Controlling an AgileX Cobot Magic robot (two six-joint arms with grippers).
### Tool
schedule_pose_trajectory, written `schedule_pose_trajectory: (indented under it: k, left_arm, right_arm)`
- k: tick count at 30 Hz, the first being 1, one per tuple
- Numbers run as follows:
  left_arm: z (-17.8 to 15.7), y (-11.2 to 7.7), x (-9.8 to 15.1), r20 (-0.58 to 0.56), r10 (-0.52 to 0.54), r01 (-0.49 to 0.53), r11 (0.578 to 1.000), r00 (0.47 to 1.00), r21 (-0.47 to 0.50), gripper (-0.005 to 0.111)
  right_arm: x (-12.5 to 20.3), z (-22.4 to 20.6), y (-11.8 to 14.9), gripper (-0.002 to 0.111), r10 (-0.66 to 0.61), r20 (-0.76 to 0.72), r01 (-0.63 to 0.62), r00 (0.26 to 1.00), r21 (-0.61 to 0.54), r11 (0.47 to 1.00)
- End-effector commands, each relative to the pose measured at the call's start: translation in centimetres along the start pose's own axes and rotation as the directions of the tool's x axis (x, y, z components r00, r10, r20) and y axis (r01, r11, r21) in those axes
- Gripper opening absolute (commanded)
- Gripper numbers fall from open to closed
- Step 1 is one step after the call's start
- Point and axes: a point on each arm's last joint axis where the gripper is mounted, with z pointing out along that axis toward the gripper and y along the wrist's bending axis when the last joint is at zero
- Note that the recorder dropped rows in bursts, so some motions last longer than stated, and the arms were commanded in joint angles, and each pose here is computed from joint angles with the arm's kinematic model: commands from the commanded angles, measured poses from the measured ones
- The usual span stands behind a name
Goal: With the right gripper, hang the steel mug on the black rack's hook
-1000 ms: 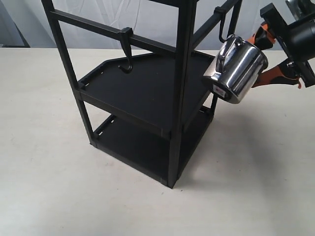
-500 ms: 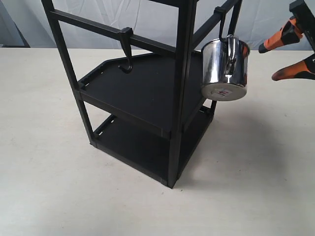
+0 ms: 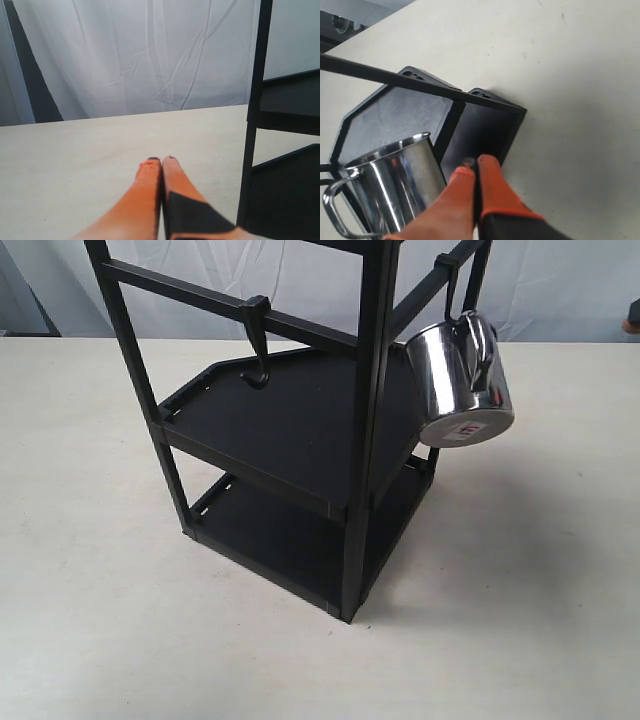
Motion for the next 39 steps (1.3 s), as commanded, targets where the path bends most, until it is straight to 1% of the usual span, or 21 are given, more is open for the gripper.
schedule_pose_trajectory:
  k: [1,6,10,14,15,19,22,23,26,27,28,29,31,33,36,37,39]
  left_arm:
    - [0.0,0.0,-0.1,0.010,0.002,-0.003,1.000,1.000,0.004,0.002]
    - [0.0,0.0,-0.1,0.010,0.002,-0.003,1.000,1.000,0.004,0.002]
    - [0.0,0.0,-0.1,0.010,0.002,-0.003,1.000,1.000,0.004,0.002]
    - [0.0,0.0,-0.1,0.010,0.002,-0.003,1.000,1.000,0.004,0.002]
    - [0.0,0.0,-0.1,0.010,0.002,-0.003,1.000,1.000,0.004,0.002]
    - [0.0,0.0,-0.1,0.010,0.002,-0.003,1.000,1.000,0.004,0.002]
    - [0.0,0.0,-0.1,0.010,0.002,-0.003,1.000,1.000,0.004,0.002]
    - [0.0,0.0,-0.1,0.010,0.002,-0.003,1.000,1.000,0.004,0.002]
    - [0.0,0.0,-0.1,0.010,0.002,-0.003,1.000,1.000,0.004,0.002]
    - [0.0,0.0,-0.1,0.010,0.002,-0.003,1.000,1.000,0.004,0.002]
    - [0.0,0.0,-0.1,0.010,0.002,-0.003,1.000,1.000,0.004,0.002]
    - [0.0,0.0,-0.1,0.010,0.002,-0.003,1.000,1.000,0.004,0.002]
    - [0.0,0.0,-0.1,0.010,0.002,-0.003,1.000,1.000,0.004,0.002]
    - [0.0,0.0,-0.1,0.010,0.002,-0.003,1.000,1.000,0.004,0.002]
    - [0.0,0.0,-0.1,0.010,0.002,-0.003,1.000,1.000,0.004,0.002]
    - [0.0,0.0,-0.1,0.010,0.002,-0.003,1.000,1.000,0.004,0.002]
    - [0.0,0.0,-0.1,0.010,0.002,-0.003,1.000,1.000,0.004,0.002]
  right_arm:
    - [1.9,-3.1,2.0,-0.001,-0.082,0.069,0.077,0.994,0.082,0.994]
    - [6.0,-5.7,4.1,-0.001,-0.155,0.169,0.138,0.973,0.108,0.984]
    - [10.1,-6.7,5.1,-0.001,-0.191,0.184,0.175,0.964,0.104,0.979]
    - [13.3,-7.8,6.1,-0.001,-0.244,0.240,0.224,0.940,0.110,0.968]
    - [14.1,-8.2,6.7,-0.001,-0.273,0.255,0.253,0.928,0.110,0.961]
    - [16.1,-9.2,8.3,-0.001,-0.337,0.299,0.334,0.893,0.063,0.940]
    - [17.3,-9.7,8.8,-0.001,-0.411,0.301,0.406,0.860,0.083,0.910]
    - [17.8,-9.9,9.3,-0.001,-0.413,0.317,0.420,0.854,0.050,0.906]
    - [18.9,-10.4,9.8,-0.001,-0.433,0.335,0.455,0.837,0.015,0.890]
    - [19.1,-10.3,9.7,-0.001,-0.436,0.390,0.468,0.811,0.016,0.884]
    - [19.2,-10.2,9.5,-0.001,-0.439,0.422,0.471,0.793,0.032,0.881]
    - [19.3,-9.5,8.6,-0.001,-0.451,0.487,0.482,0.748,0.069,0.874]
    - [20.1,-7.6,6.5,-0.001,-0.456,0.552,0.475,0.698,0.120,0.872]
    - [21.4,-5.6,4.0,-0.001,-0.475,0.591,0.469,0.652,0.177,0.865]
    - [23.6,-2.9,0.4,-0.001,-0.527,0.622,0.456,0.579,0.289,0.842]
    - [24.3,-2.3,-0.5,-0.001,-0.553,0.632,0.458,0.543,0.329,0.826]
    - [25.0,-1.4,-2.0,-0.001,-0.553,0.665,0.421,0.502,0.371,0.828]
